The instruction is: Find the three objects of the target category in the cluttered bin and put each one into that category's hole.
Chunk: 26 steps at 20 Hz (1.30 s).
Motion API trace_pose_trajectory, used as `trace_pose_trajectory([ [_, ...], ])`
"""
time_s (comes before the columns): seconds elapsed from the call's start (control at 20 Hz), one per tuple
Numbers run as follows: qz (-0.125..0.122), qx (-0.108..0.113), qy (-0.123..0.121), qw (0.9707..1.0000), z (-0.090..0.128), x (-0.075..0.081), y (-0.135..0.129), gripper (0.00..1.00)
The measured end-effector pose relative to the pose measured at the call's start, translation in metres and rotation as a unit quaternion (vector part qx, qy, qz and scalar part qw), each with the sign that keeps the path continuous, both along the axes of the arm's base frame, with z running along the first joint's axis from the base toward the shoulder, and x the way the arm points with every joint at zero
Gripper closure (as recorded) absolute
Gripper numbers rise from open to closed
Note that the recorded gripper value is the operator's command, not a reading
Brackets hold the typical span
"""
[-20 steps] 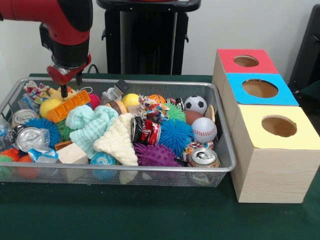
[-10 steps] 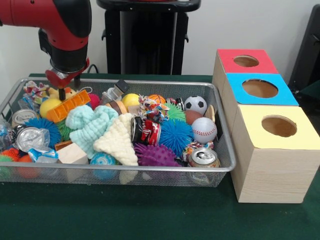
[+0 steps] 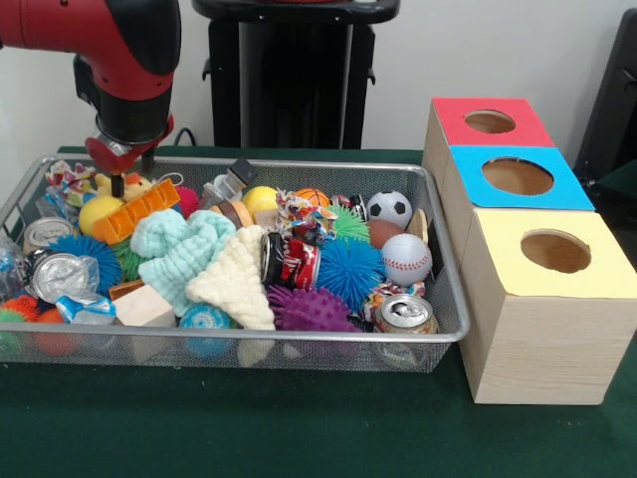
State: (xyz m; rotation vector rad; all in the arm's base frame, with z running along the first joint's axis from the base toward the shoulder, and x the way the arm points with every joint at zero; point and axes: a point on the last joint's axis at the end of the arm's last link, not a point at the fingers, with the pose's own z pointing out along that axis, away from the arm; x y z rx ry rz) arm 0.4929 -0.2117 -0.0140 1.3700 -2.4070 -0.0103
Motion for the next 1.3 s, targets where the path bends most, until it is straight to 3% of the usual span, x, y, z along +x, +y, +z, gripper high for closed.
trace_pose_trajectory([
  [0.05, 0.003, -0.006, 0.001, 1.0000, 0.001, 0.000, -0.001, 0.00],
  [0.1, 0.005, -0.010, 0.003, 0.9999, 0.001, -0.001, -0.001, 1.00],
  [0.55, 0.023, -0.021, 0.009, 0.9995, 0.000, -0.004, 0.002, 1.00],
  [1.1, 0.026, -0.021, 0.009, 0.9994, 0.000, -0.003, 0.004, 1.00],
  [1.3, 0.023, -0.019, 0.009, 0.9995, 0.010, -0.006, 0.008, 1.00],
])
